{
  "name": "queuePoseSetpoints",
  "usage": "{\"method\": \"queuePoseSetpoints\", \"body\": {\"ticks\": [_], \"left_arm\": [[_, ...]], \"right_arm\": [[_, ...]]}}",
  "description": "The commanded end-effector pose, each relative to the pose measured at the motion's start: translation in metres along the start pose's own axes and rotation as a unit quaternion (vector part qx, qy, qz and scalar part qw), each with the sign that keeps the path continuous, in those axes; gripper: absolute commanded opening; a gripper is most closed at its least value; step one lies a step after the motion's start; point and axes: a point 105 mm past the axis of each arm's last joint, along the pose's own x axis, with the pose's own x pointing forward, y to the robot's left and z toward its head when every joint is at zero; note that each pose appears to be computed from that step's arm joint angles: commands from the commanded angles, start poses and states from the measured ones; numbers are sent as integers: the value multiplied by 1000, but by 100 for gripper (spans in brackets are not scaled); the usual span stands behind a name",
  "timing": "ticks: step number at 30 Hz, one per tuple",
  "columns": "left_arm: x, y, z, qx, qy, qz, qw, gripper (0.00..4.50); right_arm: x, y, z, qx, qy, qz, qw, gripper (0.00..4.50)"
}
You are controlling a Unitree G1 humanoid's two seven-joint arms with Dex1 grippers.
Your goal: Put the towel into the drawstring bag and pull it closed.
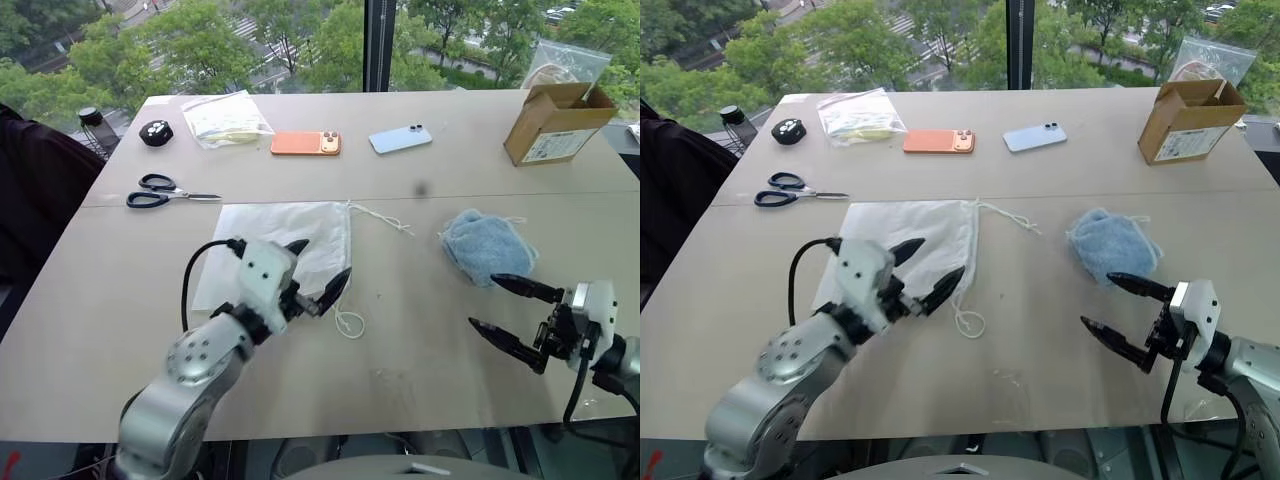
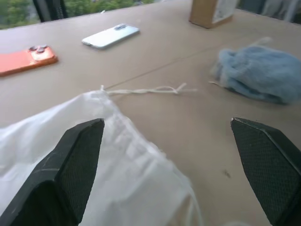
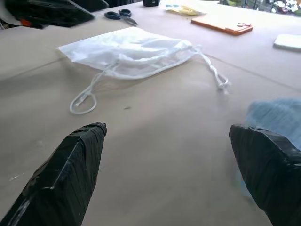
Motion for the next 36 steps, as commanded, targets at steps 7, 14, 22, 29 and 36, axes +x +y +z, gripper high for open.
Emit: {"method": "queuePoseSetpoints", "body": {"ticks": [7,14,22,29,36], "left_arm": [[33,-20,-27,9,62,40,997,443],[57,-15,-25,13,66,97,993,443],[66,-1,-22,28,83,146,985,405],[45,9,-23,65,80,163,981,108],[24,20,-21,71,57,168,982,6]], "right_arm": [[-11,-11,3,-22,9,-16,1000,450],[-12,-7,3,-20,12,-19,1000,450],[-16,-6,1,-20,15,-30,999,450],[-15,-4,-1,-18,16,-33,999,450],[-12,-7,0,-20,11,-37,999,450]]}}
